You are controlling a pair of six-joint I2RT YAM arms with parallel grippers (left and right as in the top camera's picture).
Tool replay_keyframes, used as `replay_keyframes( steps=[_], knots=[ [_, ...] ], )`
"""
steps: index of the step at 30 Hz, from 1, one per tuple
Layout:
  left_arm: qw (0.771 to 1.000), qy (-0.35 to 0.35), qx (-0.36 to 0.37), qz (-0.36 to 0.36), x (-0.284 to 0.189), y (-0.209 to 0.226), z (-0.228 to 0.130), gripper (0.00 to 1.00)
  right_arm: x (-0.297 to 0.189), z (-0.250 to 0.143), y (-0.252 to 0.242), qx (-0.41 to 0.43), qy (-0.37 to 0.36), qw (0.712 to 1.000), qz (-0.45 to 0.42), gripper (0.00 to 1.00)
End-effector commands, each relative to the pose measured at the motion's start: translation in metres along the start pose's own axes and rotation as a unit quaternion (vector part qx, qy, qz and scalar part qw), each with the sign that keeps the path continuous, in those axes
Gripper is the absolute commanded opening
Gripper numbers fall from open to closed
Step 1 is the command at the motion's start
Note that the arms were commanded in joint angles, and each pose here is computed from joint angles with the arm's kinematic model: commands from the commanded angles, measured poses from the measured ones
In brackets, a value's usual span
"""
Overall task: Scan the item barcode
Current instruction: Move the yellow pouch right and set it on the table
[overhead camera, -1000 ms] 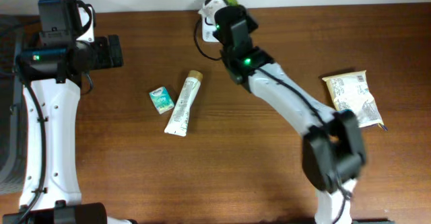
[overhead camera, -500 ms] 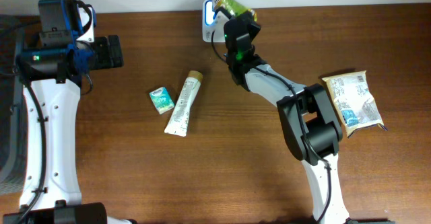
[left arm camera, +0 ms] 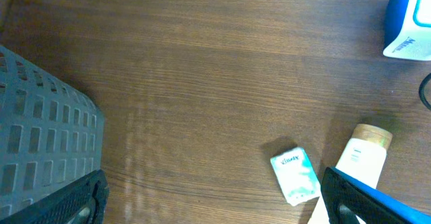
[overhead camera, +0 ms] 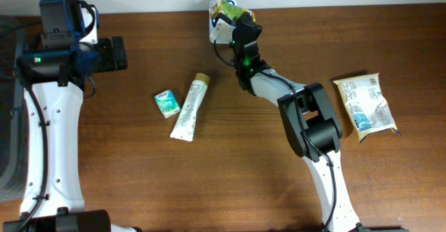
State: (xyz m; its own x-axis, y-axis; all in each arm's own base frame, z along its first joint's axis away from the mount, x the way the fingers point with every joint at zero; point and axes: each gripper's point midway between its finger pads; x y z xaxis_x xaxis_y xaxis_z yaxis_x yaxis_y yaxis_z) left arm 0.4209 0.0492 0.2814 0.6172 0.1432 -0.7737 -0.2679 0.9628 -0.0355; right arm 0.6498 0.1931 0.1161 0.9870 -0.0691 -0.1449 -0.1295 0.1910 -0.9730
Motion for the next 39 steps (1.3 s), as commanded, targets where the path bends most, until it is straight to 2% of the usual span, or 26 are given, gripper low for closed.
replay_keyframes(
  steps=[1, 6, 17, 23, 26, 29, 31, 33, 37, 39],
  knots=[
    [1.000, -0.011, -0.007, 0.002, -0.007, 0.002, 0.004, 0.99, 0.005, 0.004, -0.043, 0.017, -0.016, 0.999, -0.037, 0.04],
    [1.000, -0.011, -0.007, 0.002, -0.007, 0.002, 0.004, 0.99, 0.011, -0.015, -0.045, 0.016, 0.011, 0.999, -0.039, 0.04],
    [1.000, -0.011, -0.007, 0.002, -0.007, 0.002, 0.004, 0.99, 0.010, -0.018, -0.037, 0.009, 0.022, 0.999, -0.026, 0.04],
    [1.000, -0.011, -0.007, 0.002, -0.007, 0.002, 0.004, 0.99, -0.011, -0.009, -0.082, 0.007, 0.030, 0.999, -0.017, 0.04],
    [1.000, -0.011, -0.007, 0.002, -0.008, 0.002, 0.004, 0.99, -0.034, -0.003, -0.116, 0.061, 0.030, 0.998, 0.002, 0.04],
    [1.000, -0.011, -0.007, 0.002, -0.008, 0.002, 0.004, 0.99, -0.078, 0.004, -0.128, 0.135, 0.027, 0.987, 0.088, 0.04],
    [1.000, -0.011, -0.007, 0.002, -0.007, 0.002, 0.004, 0.99, -0.099, 0.011, -0.122, 0.188, 0.012, 0.971, 0.149, 0.04],
    [1.000, -0.011, -0.007, 0.002, -0.007, 0.002, 0.004, 0.99, -0.131, 0.025, -0.111, 0.278, -0.019, 0.928, 0.247, 0.04],
    [1.000, -0.011, -0.007, 0.002, -0.007, 0.002, 0.004, 0.99, -0.185, 0.051, -0.105, 0.422, -0.078, 0.802, 0.415, 0.04],
    [1.000, -0.011, -0.007, 0.002, -0.008, 0.002, 0.004, 0.99, -0.203, 0.046, -0.101, 0.458, -0.066, 0.752, 0.470, 0.04]
  ],
)
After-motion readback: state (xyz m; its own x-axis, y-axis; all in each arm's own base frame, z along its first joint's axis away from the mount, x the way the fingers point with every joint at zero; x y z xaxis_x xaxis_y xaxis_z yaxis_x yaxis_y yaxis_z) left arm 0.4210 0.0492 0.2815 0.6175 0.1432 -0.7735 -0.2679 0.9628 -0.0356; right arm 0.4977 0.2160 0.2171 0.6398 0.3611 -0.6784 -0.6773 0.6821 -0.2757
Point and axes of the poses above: each gripper's point midway between its finger pads, its own x axis out along the fingers, its own y axis along the line the jaws close on, z = x × y, and after that the axes turned 10 degrees about -x, right-handed
